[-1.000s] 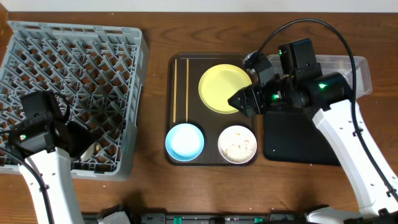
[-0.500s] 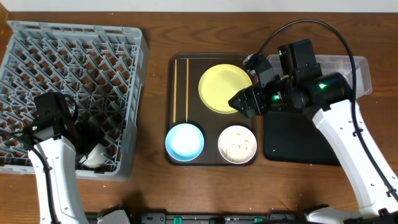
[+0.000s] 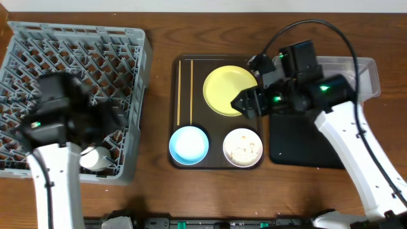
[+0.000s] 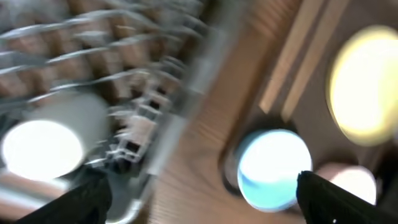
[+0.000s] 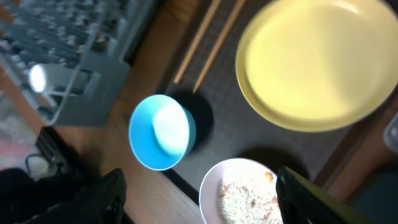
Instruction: Sort waste into correct bins and load items into the dishwasher
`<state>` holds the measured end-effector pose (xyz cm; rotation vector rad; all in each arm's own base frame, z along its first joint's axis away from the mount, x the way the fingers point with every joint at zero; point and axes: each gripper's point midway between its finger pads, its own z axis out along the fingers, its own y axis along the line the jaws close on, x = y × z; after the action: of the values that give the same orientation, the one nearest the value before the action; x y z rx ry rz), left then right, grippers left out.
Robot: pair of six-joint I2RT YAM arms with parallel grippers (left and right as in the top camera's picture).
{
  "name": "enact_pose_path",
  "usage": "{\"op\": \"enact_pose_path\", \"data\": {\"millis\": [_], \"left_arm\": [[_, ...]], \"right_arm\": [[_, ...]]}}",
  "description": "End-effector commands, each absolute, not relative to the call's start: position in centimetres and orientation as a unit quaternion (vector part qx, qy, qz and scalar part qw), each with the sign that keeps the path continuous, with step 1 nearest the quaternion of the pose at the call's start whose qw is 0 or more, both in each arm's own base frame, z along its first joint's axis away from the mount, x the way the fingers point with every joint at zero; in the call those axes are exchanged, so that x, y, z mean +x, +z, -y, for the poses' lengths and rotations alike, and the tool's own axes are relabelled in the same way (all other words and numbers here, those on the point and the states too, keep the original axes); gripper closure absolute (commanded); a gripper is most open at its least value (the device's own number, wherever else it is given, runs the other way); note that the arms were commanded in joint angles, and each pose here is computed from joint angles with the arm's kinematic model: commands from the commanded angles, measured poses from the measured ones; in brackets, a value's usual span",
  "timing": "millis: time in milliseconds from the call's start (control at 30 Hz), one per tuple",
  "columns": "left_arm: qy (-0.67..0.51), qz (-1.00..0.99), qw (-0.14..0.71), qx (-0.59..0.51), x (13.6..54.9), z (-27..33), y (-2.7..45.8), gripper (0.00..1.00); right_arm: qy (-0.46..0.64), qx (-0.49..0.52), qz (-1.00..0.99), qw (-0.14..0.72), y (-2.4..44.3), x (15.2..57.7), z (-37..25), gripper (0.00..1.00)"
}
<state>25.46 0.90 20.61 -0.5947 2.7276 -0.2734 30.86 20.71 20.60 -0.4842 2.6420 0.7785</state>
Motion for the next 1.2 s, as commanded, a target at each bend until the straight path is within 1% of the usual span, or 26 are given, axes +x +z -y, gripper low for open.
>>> {"op": "enact_pose_path", "data": {"millis": [0,33,133,200,233,367,433,533,567,600,633,700,733,867,933,1067,1100,1167], "left_arm": [[-0.125,-0.977,0.160,-0.068,25.0,3.8,21.0,0.09],[-0.124,-0.980,0.152,-0.036,24.5,4.9,20.8,0.10],[-0.110,-0.984,0.137,0.004,23.5,6.4,20.5,0.09],[-0.101,-0.985,0.135,0.020,23.3,6.8,20.4,0.09],[-0.097,-0.986,0.135,0.024,23.2,6.9,20.4,0.05],[-0.091,-0.986,0.136,0.026,23.2,6.8,20.3,0.02],[-0.091,-0.986,0.136,0.026,23.2,6.8,20.3,0.02],[-0.091,-0.986,0.136,0.026,23.2,6.8,20.3,0.02],[-0.091,-0.986,0.136,0.026,23.3,6.8,20.3,0.02],[-0.091,-0.986,0.136,0.026,23.3,6.8,20.3,0.02],[-0.091,-0.986,0.136,0.026,23.2,6.8,20.3,0.02],[-0.092,-0.986,0.136,0.026,23.2,6.8,20.3,0.02],[-0.092,-0.986,0.136,0.026,23.3,6.8,20.3,0.02],[-0.092,-0.986,0.136,0.026,23.3,6.8,20.3,0.02],[-0.092,-0.986,0.138,0.026,23.3,6.8,20.4,0.02],[-0.093,-0.985,0.143,0.027,23.6,6.9,20.5,0.02],[-0.093,-0.985,0.143,0.027,23.6,6.9,20.5,0.02],[-0.093,-0.985,0.143,0.026,23.6,6.9,20.5,0.02]], "right_arm": [[0.204,-0.072,-0.970,0.114,16.2,30.8,-20.7,0.33],[0.201,-0.073,-0.972,0.099,15.4,30.4,-21.3,0.35],[0.188,-0.077,-0.978,0.051,12.7,28.9,-23.3,0.49],[0.166,-0.077,-0.983,0.020,10.7,27.8,-24.0,0.52],[0.148,-0.075,-0.986,0.008,9.7,27.4,-24.0,0.53],[0.072,-0.087,-0.993,-0.020,5.9,26.2,-24.0,0.53],[0.042,-0.083,-0.995,-0.037,4.2,25.3,-24.0,0.54],[0.026,-0.087,-0.994,-0.058,2.4,24.4,-24.3,0.59],[0.019,-0.090,-0.994,-0.065,1.6,24.1,-24.3,0.63],[0.012,-0.093,-0.993,-0.075,0.7,23.8,-24.3,0.69],[0.008,-0.093,-0.992,-0.081,0.2,23.6,-24.2,0.76],[0.003,-0.086,-0.992,-0.091,-0.5,23.4,-24.1,0.93],[0.003,-0.078,-0.993,-0.094,-0.6,23.5,-23.9,0.99],[0.016,-0.063,-0.994,-0.083,0.6,24.4,-23.4,0.99],[0.038,-0.077,-0.994,-0.061,2.3,25.3,-23.4,0.99],[0.125,-0.146,-0.981,0.010,7.8,27.0,-24.6,0.99],[0.154,-0.164,-0.974,0.033,9.8,27.3,-24.8,0.99],[0.192,-0.175,-0.963,0.067,12.9,27.8,-24.5,0.99]]}}
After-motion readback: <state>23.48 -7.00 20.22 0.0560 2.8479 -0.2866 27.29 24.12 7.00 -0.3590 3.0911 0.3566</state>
